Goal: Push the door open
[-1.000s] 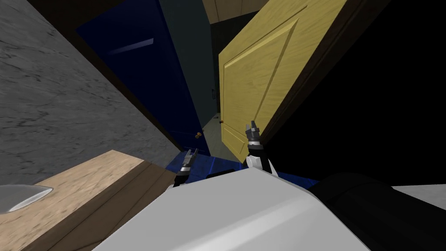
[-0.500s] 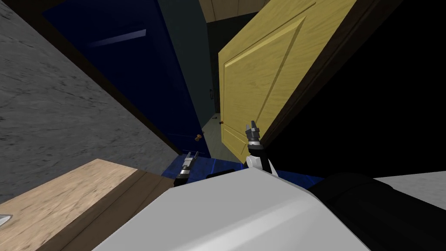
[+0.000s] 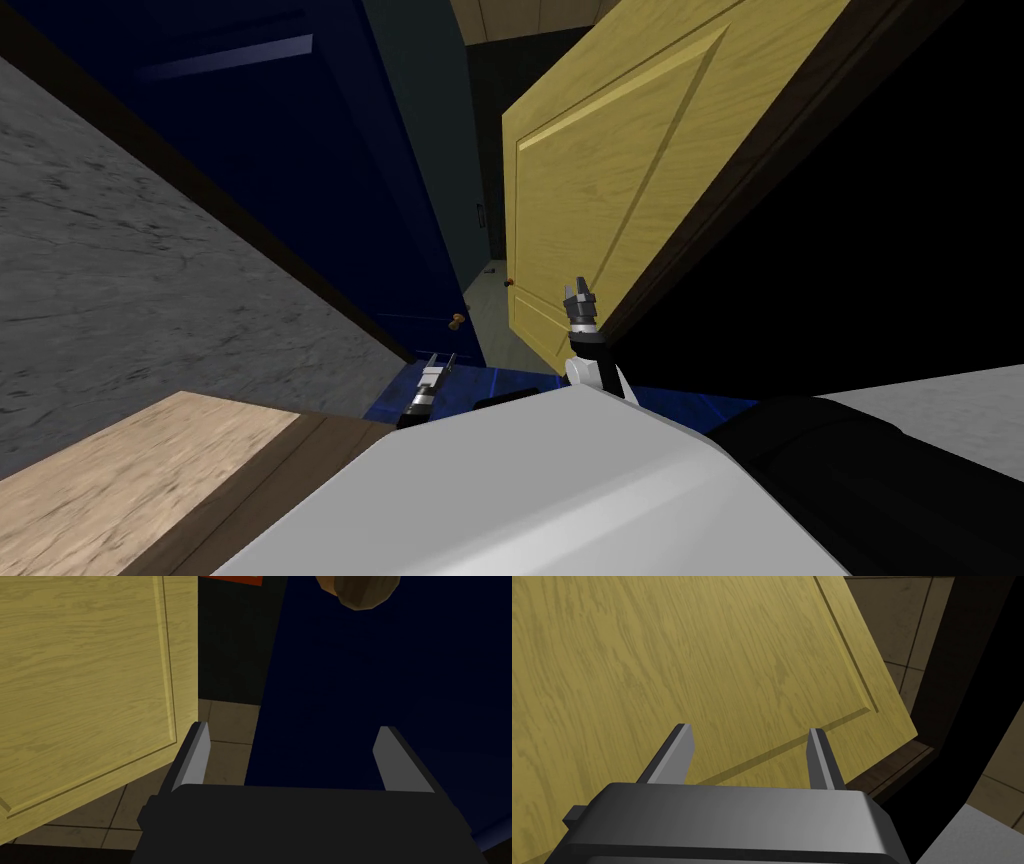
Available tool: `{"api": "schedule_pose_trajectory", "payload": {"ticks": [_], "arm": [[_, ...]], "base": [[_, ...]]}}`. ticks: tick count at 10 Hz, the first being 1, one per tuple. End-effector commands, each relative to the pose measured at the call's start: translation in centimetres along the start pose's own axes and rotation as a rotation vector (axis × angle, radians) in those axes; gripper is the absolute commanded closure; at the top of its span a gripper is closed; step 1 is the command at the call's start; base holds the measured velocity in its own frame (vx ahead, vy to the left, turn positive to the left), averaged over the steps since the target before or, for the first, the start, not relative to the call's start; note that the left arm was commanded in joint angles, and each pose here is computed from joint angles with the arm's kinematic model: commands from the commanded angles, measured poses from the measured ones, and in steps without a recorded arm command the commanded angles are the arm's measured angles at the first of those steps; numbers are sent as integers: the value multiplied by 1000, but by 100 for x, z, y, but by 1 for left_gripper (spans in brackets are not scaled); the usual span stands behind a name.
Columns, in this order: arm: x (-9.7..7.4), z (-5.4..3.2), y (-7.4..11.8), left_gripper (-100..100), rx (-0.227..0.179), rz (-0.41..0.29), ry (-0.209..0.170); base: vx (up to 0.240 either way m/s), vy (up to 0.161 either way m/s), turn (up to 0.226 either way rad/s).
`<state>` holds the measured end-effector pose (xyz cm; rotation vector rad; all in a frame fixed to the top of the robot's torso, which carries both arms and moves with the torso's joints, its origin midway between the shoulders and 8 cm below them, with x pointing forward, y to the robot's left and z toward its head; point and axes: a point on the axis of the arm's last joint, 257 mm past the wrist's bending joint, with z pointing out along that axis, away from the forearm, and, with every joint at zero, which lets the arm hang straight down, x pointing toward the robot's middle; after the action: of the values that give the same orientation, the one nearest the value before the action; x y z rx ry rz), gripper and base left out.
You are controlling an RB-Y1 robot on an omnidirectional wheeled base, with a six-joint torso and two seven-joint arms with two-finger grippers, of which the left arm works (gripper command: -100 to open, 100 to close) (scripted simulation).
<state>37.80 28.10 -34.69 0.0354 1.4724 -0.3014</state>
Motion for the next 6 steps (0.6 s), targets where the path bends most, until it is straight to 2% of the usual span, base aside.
{"api": "schedule_pose_trajectory", "payload": {"ticks": [1, 3, 6], "arm": [[105, -71, 36, -100, -1, 40, 26], [165, -109, 63, -100, -2, 64, 41], [318, -219, 140, -100, -2, 127, 83]], "base": [[82, 114, -88], [68, 79, -57], [73, 91, -84]]}}
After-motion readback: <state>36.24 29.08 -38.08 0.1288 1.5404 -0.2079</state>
